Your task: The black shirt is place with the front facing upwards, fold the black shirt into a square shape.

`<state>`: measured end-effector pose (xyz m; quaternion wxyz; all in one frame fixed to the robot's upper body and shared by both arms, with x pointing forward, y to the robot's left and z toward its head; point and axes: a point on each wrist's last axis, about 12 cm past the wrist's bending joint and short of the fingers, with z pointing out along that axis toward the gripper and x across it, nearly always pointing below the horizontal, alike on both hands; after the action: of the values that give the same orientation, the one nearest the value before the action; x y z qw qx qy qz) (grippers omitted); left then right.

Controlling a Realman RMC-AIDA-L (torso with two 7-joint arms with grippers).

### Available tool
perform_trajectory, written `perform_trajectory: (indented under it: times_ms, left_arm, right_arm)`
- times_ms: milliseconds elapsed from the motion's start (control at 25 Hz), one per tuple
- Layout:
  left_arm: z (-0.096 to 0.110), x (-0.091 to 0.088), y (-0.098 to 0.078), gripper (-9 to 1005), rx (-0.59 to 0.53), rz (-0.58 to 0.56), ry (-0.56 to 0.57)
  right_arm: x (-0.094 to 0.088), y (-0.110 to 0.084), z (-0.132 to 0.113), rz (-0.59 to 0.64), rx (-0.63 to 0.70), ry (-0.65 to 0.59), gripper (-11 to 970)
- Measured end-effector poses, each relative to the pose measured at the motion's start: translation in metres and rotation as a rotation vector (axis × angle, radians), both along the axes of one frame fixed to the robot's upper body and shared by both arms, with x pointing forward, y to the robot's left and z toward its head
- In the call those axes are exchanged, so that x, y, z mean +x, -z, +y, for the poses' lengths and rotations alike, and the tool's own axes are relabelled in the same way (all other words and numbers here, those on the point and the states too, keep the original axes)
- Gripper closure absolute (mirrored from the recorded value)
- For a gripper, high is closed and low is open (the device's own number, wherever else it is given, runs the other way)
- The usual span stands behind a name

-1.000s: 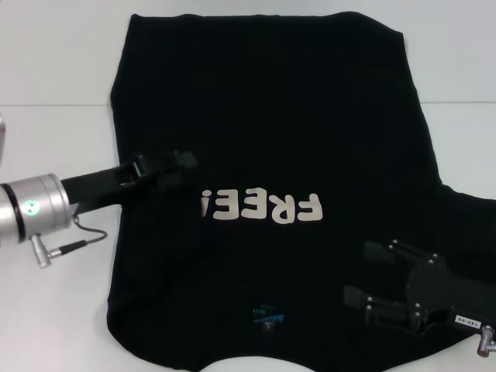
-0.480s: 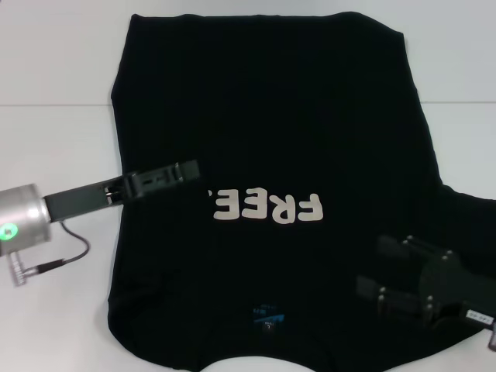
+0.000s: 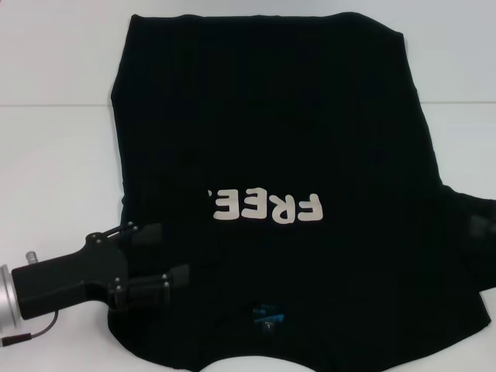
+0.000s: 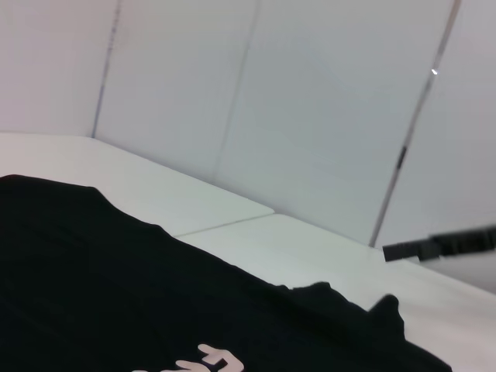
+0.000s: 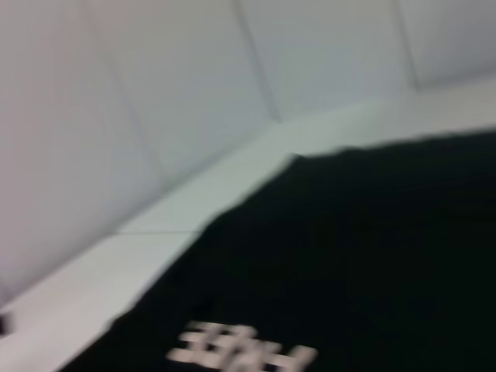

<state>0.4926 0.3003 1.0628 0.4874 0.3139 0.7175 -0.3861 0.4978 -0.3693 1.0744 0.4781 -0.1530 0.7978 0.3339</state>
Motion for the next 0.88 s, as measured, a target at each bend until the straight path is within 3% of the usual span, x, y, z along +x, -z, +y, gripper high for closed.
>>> perform_trajectory:
  times_ms: [200, 400, 640, 880]
  left_arm:
    - [0.001, -0.005, 0.003, 62, 0.018, -0.024, 0.004]
    - [0.002, -0.005, 0.001, 62, 0.030, -0.017, 0.030]
    - [0.001, -0.005, 0.000, 62, 0.026, -0.016, 0.041]
    - [0.001, -0.005, 0.000, 63, 0.027, -0.015, 0.043]
  right_arm:
    - [0.012, -0.042, -0.043, 0.247, -0.031, 0.164, 76]
    - [0.034, -0.072, -0.052, 0.509, -0.120, 0.260, 77]
    - [0.058, -0.076, -0.030, 0.658, -0.301, 0.240, 77]
    - [0.071, -0.069, -0.010, 0.677, -0.309, 0.205, 76]
